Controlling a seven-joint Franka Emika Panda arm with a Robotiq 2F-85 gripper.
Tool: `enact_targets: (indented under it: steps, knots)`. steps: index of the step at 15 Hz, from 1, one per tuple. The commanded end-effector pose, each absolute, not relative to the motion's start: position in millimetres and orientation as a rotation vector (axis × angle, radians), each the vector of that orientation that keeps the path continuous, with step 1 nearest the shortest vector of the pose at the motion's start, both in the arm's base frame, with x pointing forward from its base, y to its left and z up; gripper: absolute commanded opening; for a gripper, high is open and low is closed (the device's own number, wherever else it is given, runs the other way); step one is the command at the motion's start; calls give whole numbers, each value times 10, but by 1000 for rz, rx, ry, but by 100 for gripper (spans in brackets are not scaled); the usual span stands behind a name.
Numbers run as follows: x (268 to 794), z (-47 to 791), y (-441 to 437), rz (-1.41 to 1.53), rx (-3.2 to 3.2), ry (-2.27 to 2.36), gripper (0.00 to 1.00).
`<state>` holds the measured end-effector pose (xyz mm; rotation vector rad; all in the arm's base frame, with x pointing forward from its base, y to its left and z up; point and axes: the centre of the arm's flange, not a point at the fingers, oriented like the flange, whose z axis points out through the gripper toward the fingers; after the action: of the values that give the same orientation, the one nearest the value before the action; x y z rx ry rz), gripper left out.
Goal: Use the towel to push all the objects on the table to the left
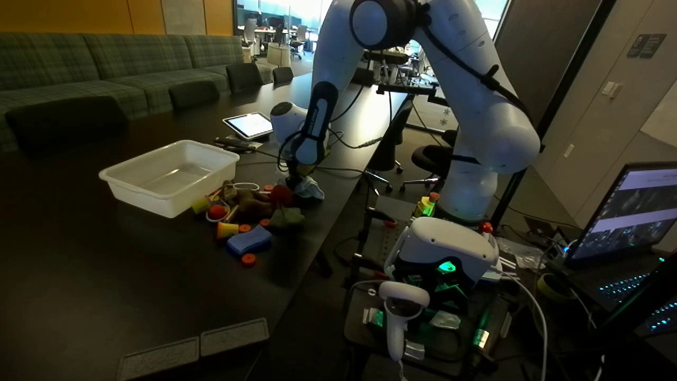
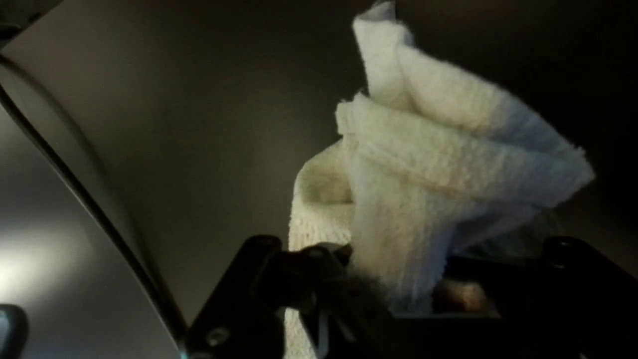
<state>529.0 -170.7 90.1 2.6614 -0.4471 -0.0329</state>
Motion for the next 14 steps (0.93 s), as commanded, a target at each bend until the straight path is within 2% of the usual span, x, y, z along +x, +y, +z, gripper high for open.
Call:
enact_targets:
  steps: [1,8,14]
  knots:
    - [5147,757,-1487,-114,2625,-373,3]
    - [4906,801,-689,-270,2658,-227,3]
    - [5400,722,240,-129,2754,-181,3]
